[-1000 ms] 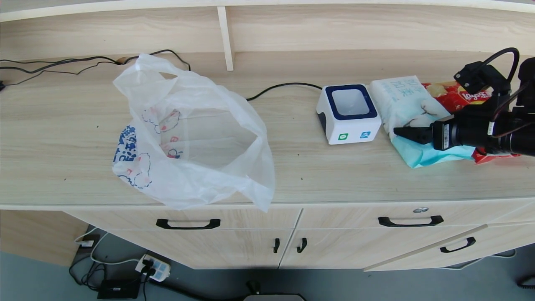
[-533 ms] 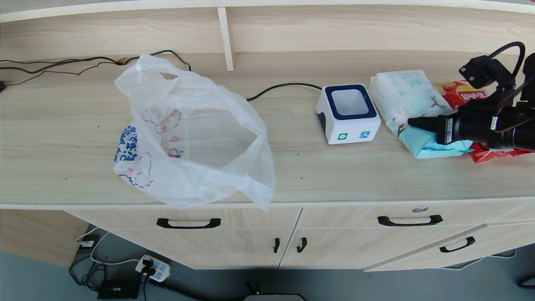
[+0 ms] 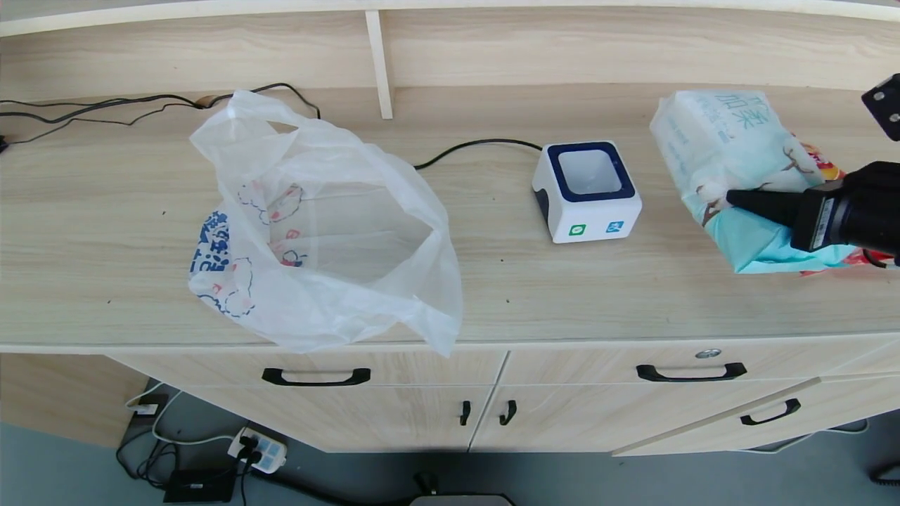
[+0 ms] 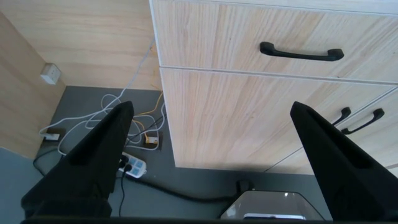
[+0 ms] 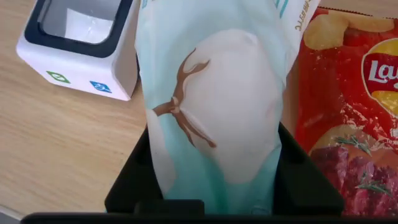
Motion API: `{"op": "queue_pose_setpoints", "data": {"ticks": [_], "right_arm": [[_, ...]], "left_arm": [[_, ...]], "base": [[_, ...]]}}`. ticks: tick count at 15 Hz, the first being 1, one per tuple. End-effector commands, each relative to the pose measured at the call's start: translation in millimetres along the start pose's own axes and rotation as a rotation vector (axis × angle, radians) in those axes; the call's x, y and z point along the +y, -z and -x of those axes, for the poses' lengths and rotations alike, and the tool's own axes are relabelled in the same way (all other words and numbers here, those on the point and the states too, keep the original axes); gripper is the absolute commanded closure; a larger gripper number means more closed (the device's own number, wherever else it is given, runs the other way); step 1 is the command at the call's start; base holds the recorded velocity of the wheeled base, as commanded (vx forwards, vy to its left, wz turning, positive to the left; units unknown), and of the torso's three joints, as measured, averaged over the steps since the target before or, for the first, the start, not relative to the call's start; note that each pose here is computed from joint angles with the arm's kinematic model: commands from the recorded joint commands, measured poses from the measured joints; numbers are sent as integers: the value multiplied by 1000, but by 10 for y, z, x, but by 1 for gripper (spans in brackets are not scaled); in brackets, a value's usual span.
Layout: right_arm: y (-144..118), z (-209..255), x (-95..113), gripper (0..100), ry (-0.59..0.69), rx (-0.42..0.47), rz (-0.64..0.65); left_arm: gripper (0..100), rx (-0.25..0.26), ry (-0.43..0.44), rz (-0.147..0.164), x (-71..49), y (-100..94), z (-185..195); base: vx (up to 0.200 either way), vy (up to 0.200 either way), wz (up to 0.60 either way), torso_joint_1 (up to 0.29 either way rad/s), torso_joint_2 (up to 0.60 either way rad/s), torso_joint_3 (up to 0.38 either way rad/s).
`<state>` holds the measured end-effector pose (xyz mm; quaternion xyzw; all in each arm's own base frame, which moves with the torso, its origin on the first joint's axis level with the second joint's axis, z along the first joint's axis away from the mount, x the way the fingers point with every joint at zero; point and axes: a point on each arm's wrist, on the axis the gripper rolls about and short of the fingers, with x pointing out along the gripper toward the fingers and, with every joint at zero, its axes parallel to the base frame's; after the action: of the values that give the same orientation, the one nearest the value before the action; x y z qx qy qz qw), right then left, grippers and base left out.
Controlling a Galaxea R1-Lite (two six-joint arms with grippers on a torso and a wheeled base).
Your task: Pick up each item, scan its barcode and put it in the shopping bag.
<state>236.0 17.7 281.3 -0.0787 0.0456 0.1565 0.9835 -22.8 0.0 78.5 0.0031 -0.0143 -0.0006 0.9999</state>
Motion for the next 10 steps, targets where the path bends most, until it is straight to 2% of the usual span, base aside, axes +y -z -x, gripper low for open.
{"op": "queue_pose_setpoints", "data": {"ticks": [1,3,6,7,8,10], "right_arm": [[-57,573,282,100,-61,-103,-39],[18,760,423,100,-63,-115,-47],[-99,851,558,100,-156,-170,-92],[-143,875,625,100,-215,-178,-190],[-160,916,712,100,-296,-166,-342],[-203,902,912,100,-470,-83,-700]], "left_arm": [[0,1,0,0,0,0,-1],[0,2,0,-3,0,1,-1],[0,2,0,-3,0,1,-1],[0,2,0,-1,0,1,-1],[0,2,0,-3,0,1,-1],[0,2,0,-3,0,1,-1]], "base": [[0,0,0,0,0,0],[0,0,0,0,0,0],[0,0,0,0,0,0],[0,0,0,0,0,0],[0,0,0,0,0,0],[0,0,0,0,0,0]]}}
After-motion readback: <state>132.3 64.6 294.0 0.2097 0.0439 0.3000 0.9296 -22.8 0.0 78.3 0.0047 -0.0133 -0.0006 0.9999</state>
